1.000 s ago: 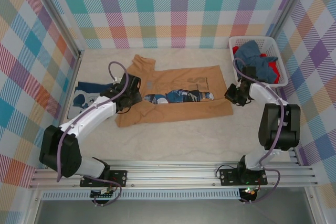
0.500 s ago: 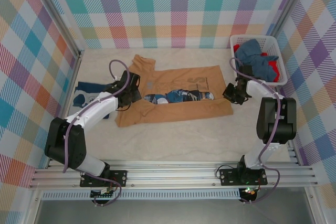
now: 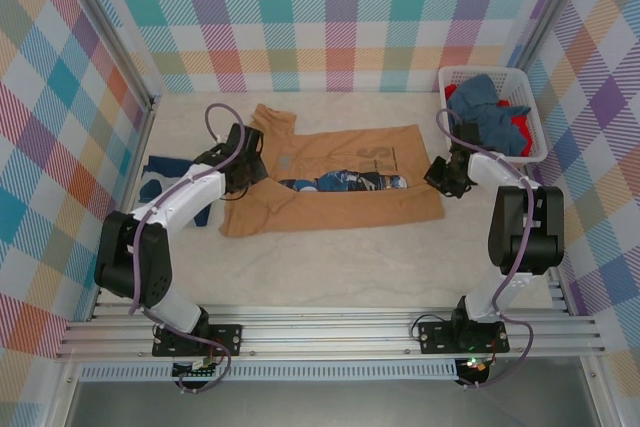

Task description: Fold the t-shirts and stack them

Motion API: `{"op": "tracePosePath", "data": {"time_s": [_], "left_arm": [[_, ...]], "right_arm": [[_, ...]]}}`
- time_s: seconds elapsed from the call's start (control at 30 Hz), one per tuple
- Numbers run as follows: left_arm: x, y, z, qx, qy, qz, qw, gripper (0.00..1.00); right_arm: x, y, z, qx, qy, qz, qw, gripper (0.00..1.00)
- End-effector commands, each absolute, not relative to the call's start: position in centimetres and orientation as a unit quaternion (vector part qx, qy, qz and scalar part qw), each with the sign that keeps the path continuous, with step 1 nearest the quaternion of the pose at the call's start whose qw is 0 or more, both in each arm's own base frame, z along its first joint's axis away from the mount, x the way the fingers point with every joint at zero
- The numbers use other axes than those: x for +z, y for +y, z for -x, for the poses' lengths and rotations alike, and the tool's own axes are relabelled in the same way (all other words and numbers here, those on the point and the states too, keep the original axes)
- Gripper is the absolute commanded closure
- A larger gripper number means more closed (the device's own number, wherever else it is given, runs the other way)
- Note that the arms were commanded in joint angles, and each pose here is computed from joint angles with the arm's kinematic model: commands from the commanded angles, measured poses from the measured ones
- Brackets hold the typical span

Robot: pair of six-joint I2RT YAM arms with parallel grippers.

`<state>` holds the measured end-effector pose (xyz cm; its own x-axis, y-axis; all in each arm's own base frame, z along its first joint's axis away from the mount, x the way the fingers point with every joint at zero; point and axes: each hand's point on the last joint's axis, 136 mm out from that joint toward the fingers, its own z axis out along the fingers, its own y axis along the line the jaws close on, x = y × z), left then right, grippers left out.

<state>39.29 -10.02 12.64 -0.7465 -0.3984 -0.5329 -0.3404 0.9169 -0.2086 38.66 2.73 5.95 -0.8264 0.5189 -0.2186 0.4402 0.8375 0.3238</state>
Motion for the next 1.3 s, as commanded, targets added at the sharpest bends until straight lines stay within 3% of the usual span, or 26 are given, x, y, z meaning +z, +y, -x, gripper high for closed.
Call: {"op": "tracePosePath", "data": {"time_s": [0.0, 1.27], "left_arm": [[12.9, -9.8, -40.3, -0.051, 0.932, 0.194, 0.302, 1.00], [12.1, -8.3, -41.6, -0.008, 0.934, 0.201, 0.296, 1.00]], "right_arm": [[6.6, 2.7, -39.6, 0.130, 0.943, -0.257, 0.168, 1.00], [6.9, 3.1, -41.4, 0.109, 0.946, -0.248, 0.177, 1.00]]}}
